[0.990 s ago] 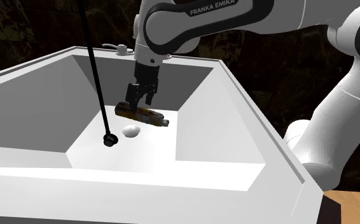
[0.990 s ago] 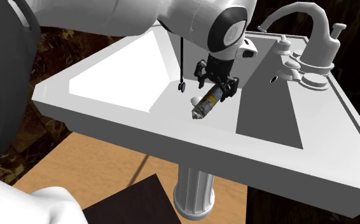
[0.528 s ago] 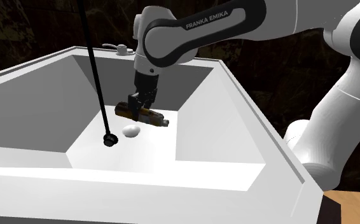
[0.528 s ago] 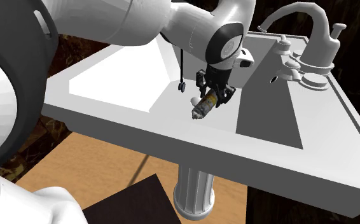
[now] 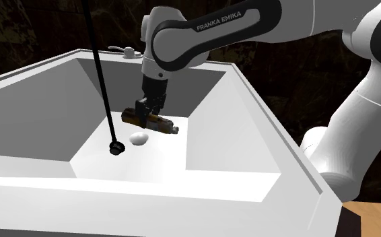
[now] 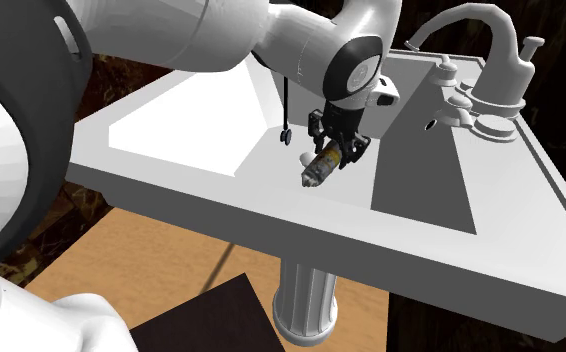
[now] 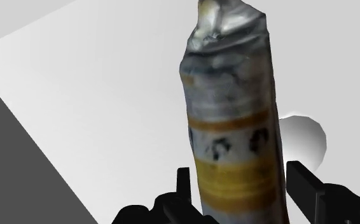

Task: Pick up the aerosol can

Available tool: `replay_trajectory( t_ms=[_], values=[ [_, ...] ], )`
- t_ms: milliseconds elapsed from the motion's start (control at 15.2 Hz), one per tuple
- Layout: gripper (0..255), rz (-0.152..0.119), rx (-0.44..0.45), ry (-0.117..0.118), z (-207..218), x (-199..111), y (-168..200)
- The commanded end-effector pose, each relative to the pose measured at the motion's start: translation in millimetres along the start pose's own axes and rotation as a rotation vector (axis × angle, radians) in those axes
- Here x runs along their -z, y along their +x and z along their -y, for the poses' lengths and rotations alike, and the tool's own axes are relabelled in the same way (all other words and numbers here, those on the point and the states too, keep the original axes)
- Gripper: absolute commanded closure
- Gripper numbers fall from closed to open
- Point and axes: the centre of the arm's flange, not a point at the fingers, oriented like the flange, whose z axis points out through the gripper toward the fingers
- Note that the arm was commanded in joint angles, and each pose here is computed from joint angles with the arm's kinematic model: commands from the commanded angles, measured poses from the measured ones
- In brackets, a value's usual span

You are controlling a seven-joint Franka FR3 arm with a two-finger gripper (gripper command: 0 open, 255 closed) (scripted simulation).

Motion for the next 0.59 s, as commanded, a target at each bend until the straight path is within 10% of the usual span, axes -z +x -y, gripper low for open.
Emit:
replay_trajectory(
  t_ms=[0, 528],
  values=[
    [255, 0.001, -0.001, 0.0, -1, -1, 0],
    [255, 0.001, -0.001, 0.0, 6, 41, 4]
  ],
)
